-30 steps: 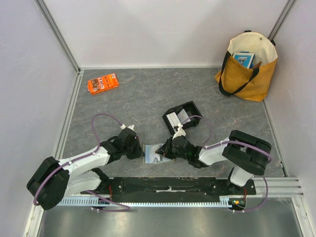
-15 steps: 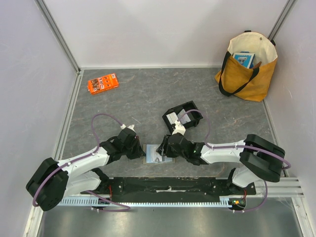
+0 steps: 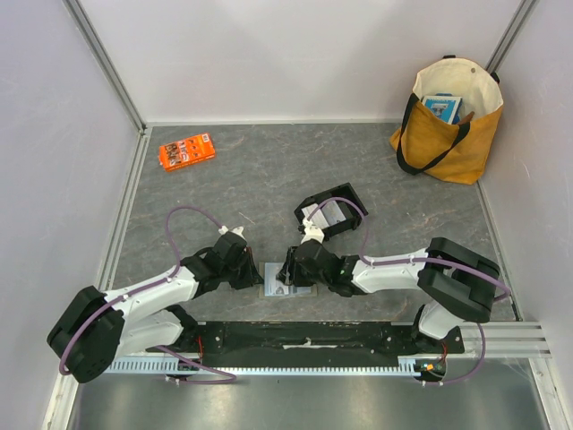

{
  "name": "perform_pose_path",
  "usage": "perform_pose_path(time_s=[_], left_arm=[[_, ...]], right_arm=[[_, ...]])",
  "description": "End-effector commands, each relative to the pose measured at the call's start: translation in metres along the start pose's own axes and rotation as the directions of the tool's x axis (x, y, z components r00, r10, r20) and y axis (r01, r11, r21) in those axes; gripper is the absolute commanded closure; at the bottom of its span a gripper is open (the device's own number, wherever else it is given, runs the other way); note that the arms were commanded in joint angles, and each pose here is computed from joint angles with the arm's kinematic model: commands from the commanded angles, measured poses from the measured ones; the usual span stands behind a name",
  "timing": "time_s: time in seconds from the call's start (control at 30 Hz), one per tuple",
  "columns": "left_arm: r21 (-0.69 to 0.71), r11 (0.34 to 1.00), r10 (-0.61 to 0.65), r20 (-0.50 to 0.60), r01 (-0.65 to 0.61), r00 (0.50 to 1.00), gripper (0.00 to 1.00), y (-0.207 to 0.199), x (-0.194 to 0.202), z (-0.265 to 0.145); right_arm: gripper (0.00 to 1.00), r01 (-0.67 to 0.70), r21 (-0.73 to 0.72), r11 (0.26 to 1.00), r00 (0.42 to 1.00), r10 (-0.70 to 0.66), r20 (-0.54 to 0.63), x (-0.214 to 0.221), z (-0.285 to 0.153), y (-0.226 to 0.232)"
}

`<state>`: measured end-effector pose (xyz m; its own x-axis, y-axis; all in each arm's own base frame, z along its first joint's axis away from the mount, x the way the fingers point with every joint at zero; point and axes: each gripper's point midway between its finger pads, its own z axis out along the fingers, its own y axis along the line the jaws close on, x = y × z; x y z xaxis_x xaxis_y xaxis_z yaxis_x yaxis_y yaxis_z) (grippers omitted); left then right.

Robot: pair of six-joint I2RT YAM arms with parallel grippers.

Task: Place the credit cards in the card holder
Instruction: Insert the credit card into the card holder.

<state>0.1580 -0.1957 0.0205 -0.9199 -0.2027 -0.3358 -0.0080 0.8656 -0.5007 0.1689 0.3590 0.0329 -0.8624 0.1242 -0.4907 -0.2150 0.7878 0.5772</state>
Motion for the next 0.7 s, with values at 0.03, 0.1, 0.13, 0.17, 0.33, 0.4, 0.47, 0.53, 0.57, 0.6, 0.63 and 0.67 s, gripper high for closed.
perform_pose_path(time_s=[0.03, 0.1, 0.13, 0.17, 0.33, 0.4, 0.47, 0.53, 0.57, 0.6, 0.63, 0.67], left_arm=[[0.041, 0.999, 0.019, 0.024, -0.020, 1.000, 0.98, -0.012, -0.007, -0.002], [0.041, 0.999, 0.016, 0.023, -0.017, 1.000, 0.98, -0.012, -0.007, -0.002], [0.042, 0.999, 0.017, 0.025, -0.018, 1.000, 0.98, -0.012, -0.008, -0.002], [0.041, 0.999, 0.016, 0.023, -0.017, 1.000, 0.98, -0.011, -0.007, -0.002], [0.043, 0.999, 0.016, 0.025, -0.017, 1.000, 0.98, -0.012, -0.008, -0.002], [0.046, 0.999, 0.016, 0.030, -0.018, 0.999, 0.98, -0.013, -0.009, -0.003], [0.045, 0.999, 0.016, 0.029, -0.018, 0.999, 0.98, -0.012, -0.008, -0.003], [0.041, 0.999, 0.016, 0.030, -0.017, 0.999, 0.98, -0.011, -0.008, -0.004], [0.044, 0.999, 0.019, 0.033, -0.021, 0.999, 0.98, -0.012, -0.008, -0.005], [0.046, 0.999, 0.020, 0.036, -0.021, 0.999, 0.98, -0.012, -0.009, -0.006], [0.047, 0.999, 0.020, 0.039, -0.022, 0.999, 0.98, -0.012, -0.009, -0.007], [0.047, 0.999, 0.021, 0.044, -0.024, 0.999, 0.98, -0.013, -0.010, -0.008]], right_arm=[[0.60, 0.029, -0.081, 0.996, 1.000, -0.029, 0.002, -0.005, -0.004, 0.031], [0.67, 0.027, -0.085, 0.996, 1.000, -0.026, 0.011, -0.008, -0.006, 0.035], [0.69, 0.027, -0.086, 0.996, 1.000, -0.026, 0.013, -0.009, -0.006, 0.035], [0.71, 0.028, -0.088, 0.996, 1.000, -0.027, 0.013, -0.009, -0.005, 0.035], [0.72, 0.013, -0.123, 0.992, 1.000, -0.014, -0.011, -0.004, -0.003, 0.042], [0.71, 0.017, -0.121, 0.993, 1.000, -0.017, 0.001, -0.006, -0.005, 0.041], [0.62, 0.028, -0.103, 0.994, 0.999, -0.025, 0.033, -0.015, -0.008, 0.037], [0.56, 0.053, -0.085, 0.995, 0.996, -0.046, 0.077, -0.030, -0.018, 0.036], [0.53, 0.069, -0.077, 0.995, 0.993, -0.062, 0.098, -0.037, -0.023, 0.036], [0.51, 0.090, -0.070, 0.993, 0.989, -0.081, 0.125, -0.046, -0.028, 0.036], [0.48, 0.104, -0.058, 0.993, 0.983, -0.094, 0.159, -0.058, -0.034, 0.036], [0.46, 0.128, -0.045, 0.991, 0.977, -0.118, 0.179, -0.066, -0.039, 0.034]])
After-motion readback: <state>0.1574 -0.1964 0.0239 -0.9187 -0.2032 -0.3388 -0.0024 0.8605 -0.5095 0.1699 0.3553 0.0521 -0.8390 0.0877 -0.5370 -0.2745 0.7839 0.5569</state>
